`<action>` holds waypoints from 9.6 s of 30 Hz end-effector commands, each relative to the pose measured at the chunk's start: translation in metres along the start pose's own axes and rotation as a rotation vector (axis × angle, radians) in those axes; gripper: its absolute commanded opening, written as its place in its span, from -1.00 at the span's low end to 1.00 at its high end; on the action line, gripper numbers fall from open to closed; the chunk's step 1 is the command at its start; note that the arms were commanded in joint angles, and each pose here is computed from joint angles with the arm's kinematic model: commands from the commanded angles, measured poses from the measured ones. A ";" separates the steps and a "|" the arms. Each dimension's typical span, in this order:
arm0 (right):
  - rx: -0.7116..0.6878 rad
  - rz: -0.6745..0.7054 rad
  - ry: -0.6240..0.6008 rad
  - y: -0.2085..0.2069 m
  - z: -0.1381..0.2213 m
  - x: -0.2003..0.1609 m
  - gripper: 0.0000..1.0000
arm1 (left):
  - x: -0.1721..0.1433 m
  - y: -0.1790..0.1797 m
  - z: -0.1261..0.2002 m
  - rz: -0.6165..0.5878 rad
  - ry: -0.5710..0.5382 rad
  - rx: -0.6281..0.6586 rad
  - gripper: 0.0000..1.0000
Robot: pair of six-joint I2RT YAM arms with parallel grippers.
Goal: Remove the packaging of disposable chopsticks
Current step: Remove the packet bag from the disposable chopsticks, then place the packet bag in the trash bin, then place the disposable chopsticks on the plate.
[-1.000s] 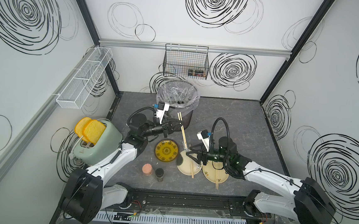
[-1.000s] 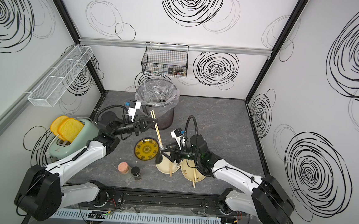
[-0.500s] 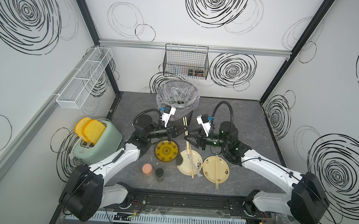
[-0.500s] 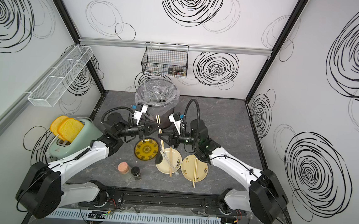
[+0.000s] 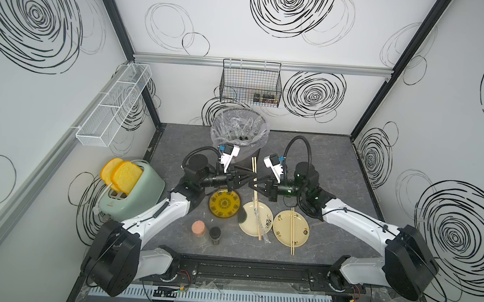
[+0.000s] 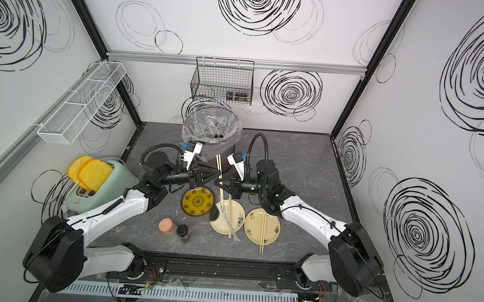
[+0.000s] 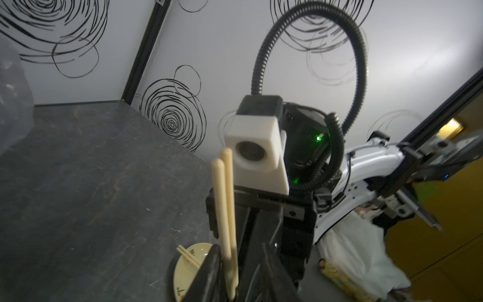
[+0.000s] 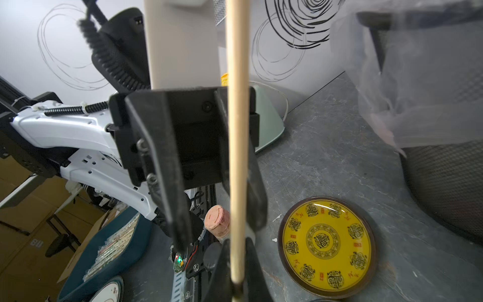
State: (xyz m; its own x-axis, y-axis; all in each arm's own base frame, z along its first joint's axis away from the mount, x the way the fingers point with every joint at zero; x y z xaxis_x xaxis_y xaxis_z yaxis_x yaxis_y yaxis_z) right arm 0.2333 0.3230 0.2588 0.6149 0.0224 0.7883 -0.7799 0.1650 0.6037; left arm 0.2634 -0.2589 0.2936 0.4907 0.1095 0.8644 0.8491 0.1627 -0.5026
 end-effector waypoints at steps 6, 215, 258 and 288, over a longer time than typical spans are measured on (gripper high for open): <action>0.015 -0.008 -0.112 -0.012 0.031 -0.002 -1.00 | -0.010 0.001 0.025 -0.079 -0.004 0.152 0.13; -0.086 -0.123 -0.105 -0.054 0.005 -0.059 -1.00 | -0.010 0.006 0.064 -0.177 0.064 0.381 0.59; -0.043 -0.081 -0.209 -0.038 0.032 -0.042 -1.00 | -0.126 0.026 -0.055 0.071 0.217 0.145 -1.00; -0.323 -0.146 -0.296 -0.094 0.063 -0.039 -0.01 | -0.216 0.107 0.090 0.360 0.736 0.965 -1.00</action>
State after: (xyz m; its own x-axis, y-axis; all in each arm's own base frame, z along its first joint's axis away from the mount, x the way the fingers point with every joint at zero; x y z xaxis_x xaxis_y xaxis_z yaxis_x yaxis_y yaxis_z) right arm 0.2736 0.2495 0.1764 0.6311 -0.2840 0.7219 -0.5859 0.4354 0.6835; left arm 0.2284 -0.1888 0.0574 0.9001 -0.2629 0.3474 0.3719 0.8791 -0.2983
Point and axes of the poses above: each gripper's point midway between its finger pads, its own z axis back along the fingers, its own y axis along the line the jaws close on, x = y × z, the point moved 1 cm from there along z, back along the fingers, and after that the axes turned 4 degrees about -z, right-handed, at the moved point
